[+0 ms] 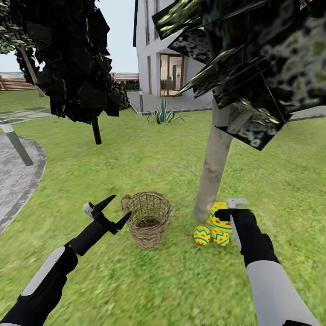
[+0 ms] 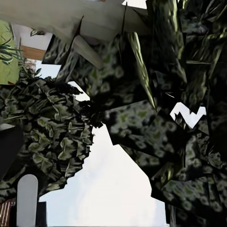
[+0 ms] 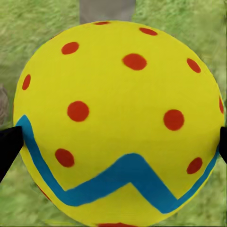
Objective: Take the three Easter eggs out of the wicker basket on the lawn in the garden, then place them on the lawn next to a single tree (choose any tree) so that all three eggs are next to the same tree and none are left in the basket.
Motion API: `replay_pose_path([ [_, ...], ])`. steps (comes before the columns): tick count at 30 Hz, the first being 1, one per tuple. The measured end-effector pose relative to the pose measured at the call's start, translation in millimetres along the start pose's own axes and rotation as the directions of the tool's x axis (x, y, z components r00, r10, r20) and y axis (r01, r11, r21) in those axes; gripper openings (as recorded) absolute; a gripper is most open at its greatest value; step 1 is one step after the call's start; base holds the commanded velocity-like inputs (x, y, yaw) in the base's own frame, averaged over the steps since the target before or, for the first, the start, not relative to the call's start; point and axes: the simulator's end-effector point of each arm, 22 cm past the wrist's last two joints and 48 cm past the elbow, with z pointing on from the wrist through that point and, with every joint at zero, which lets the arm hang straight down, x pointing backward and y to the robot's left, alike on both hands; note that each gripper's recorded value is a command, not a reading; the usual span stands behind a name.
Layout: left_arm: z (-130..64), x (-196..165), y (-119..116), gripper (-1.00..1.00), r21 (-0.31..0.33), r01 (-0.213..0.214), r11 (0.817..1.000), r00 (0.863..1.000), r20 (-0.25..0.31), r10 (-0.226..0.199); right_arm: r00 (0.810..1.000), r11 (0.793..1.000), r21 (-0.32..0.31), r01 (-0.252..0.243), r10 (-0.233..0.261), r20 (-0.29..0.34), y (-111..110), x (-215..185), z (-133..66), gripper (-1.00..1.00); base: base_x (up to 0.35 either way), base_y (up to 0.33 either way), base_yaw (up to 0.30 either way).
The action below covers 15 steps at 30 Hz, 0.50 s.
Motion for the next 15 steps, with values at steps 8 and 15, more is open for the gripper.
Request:
replay_pose_path([
  [8, 5.3, 2.2, -11.8, 1.0, 0.002, -0.002, 1.0, 1.0, -0.002, 0.002, 0.997, 0.964, 0.255, 0.077, -0.075, -0.018, -47.4, 5.3, -0.7, -1.0, 0.0, 0.0, -0.096],
  [15, 5.5, 2.8, -12.1, 1.0, 0.007, 0.002, 1.0, 1.0, -0.002, -0.002, 0.998, 0.968, 0.242, 0.069, -0.068, -0.014, -41.9, 4.8, -0.5, -1.0, 0.0, 0.0, -0.133],
])
